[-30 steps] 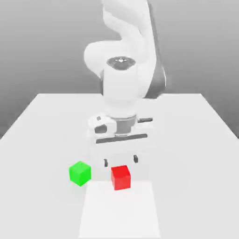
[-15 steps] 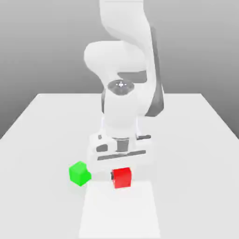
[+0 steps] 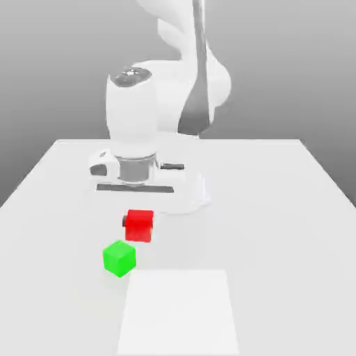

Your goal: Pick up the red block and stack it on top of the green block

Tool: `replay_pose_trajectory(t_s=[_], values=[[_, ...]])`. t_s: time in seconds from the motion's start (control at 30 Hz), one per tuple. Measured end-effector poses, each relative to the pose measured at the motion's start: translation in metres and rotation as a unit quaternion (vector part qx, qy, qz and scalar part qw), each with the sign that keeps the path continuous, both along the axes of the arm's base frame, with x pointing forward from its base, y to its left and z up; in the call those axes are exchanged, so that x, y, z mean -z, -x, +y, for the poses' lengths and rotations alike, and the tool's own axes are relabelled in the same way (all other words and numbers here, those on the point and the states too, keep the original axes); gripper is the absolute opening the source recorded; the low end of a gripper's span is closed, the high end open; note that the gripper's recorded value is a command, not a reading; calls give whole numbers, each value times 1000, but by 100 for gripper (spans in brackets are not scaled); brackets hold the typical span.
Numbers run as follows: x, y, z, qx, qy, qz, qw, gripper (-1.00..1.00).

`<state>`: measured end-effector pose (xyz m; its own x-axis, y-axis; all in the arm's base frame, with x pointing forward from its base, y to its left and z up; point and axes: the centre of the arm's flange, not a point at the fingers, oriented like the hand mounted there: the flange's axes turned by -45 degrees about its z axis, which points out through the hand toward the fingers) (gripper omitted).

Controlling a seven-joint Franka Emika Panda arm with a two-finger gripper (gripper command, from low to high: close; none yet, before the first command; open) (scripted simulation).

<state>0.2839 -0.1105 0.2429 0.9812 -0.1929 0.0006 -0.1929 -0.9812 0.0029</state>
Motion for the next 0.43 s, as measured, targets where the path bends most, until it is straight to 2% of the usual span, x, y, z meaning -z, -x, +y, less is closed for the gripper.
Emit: replay_pose_trajectory(t_s=[0.33,0.37,0.43], values=[[55,8,-16,36,-4,-1,999,-100],[61,8,-16,36,-3,0,999,100],[61,8,-16,36,-3,0,999,100]])
